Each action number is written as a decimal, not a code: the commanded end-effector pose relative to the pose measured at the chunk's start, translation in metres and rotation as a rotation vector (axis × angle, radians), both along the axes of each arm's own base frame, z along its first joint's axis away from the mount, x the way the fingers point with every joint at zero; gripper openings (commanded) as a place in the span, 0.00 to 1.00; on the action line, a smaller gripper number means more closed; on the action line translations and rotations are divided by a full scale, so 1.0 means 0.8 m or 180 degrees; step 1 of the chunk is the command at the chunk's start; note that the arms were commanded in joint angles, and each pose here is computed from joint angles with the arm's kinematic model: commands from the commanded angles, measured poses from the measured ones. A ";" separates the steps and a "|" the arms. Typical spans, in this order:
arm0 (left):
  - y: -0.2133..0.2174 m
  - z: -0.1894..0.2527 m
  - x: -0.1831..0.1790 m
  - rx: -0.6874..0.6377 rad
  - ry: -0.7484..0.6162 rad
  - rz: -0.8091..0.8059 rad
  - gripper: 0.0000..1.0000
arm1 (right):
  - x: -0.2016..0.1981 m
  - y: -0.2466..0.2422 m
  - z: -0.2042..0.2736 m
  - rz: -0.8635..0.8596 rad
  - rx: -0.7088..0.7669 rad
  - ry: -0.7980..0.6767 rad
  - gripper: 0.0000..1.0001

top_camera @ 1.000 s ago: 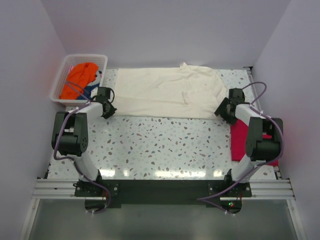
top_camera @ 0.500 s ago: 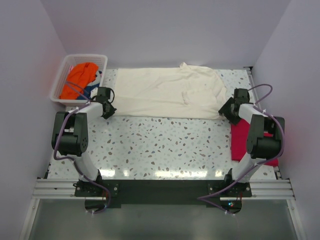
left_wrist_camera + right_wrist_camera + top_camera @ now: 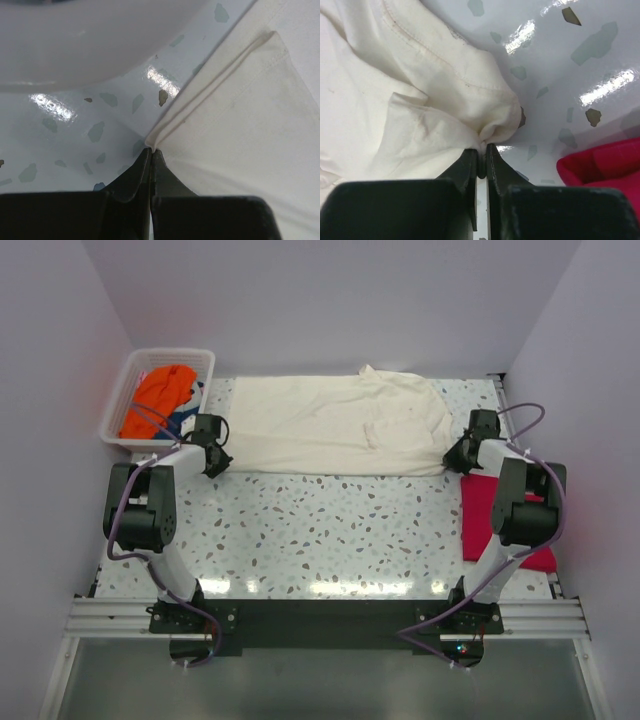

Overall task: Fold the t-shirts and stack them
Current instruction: Fold the tshirt

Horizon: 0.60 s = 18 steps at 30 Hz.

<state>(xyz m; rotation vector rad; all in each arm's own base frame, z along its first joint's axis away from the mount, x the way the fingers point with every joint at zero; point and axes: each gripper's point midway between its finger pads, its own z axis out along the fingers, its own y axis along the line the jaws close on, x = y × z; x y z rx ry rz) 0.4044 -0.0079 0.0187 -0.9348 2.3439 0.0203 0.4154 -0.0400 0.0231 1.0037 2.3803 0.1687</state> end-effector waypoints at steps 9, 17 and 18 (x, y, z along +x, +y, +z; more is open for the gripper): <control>0.023 0.054 -0.010 0.0190 -0.0200 0.0156 0.00 | -0.016 0.000 0.090 0.0207 -0.0154 -0.0246 0.00; 0.036 0.064 -0.078 0.0245 -0.0147 0.0266 0.00 | -0.092 0.015 0.101 0.0347 -0.0141 -0.0188 0.00; 0.037 0.075 -0.085 0.0246 -0.0218 0.0285 0.00 | -0.099 0.017 0.110 0.0380 -0.0157 -0.0259 0.00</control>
